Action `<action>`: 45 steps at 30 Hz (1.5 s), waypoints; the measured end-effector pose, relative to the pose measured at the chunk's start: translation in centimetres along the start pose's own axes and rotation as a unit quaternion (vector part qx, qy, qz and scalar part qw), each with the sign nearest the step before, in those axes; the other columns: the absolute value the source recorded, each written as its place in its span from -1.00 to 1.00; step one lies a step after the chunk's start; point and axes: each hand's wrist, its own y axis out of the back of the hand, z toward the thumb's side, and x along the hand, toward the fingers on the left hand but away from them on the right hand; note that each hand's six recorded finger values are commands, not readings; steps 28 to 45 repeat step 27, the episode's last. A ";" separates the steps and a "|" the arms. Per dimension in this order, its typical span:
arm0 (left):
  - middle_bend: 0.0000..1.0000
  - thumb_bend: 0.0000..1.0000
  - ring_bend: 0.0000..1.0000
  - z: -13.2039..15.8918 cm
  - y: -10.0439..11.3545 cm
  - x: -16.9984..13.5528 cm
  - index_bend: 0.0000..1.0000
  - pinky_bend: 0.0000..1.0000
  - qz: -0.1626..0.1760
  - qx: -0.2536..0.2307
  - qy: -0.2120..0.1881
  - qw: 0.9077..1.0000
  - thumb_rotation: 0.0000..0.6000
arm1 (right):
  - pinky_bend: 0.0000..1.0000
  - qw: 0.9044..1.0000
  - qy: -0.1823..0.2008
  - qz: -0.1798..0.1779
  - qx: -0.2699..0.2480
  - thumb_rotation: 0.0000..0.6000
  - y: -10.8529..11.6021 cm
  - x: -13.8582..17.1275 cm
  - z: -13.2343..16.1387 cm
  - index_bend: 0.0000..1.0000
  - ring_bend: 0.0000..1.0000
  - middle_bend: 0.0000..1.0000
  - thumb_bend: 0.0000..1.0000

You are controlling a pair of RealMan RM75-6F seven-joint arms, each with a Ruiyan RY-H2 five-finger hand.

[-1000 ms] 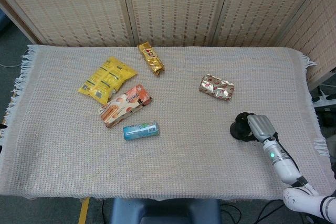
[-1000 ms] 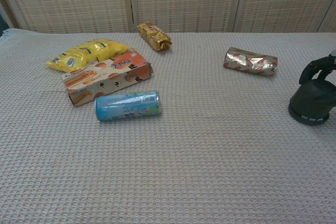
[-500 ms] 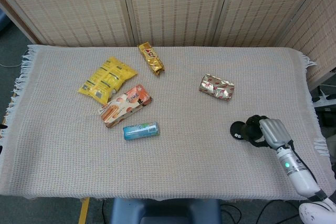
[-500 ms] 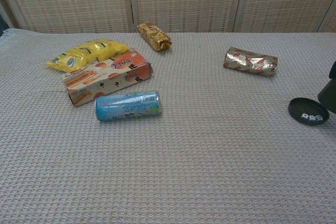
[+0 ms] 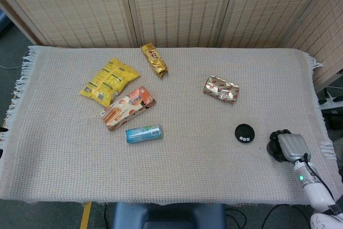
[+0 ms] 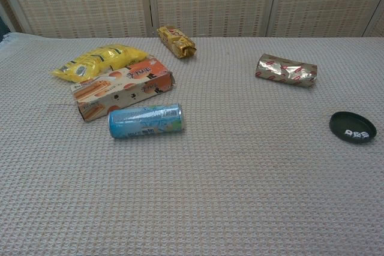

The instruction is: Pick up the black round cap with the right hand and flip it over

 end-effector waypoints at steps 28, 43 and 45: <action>-1.00 -0.11 -1.00 0.0 -0.3 0.4 -0.48 -0.53 -0.005 0.007 0.003 1.000 1.00 | -0.80 0.969 -0.023 -0.234 -0.077 1.00 4.8 8.2 -1.8 -1.00 -1.00 -1.00 -0.64; -1.00 -0.11 -1.00 0.0 -0.3 0.4 -0.48 -0.53 -0.005 0.007 0.003 1.000 1.00 | -0.80 0.969 -0.023 -0.234 -0.077 1.00 4.8 8.2 -1.8 -1.00 -1.00 -1.00 -0.64; -1.00 -0.11 -1.00 0.0 -0.3 0.4 -0.48 -0.53 -0.005 0.007 0.003 1.000 1.00 | -0.80 0.969 -0.023 -0.234 -0.077 1.00 4.8 8.2 -1.8 -1.00 -1.00 -1.00 -0.64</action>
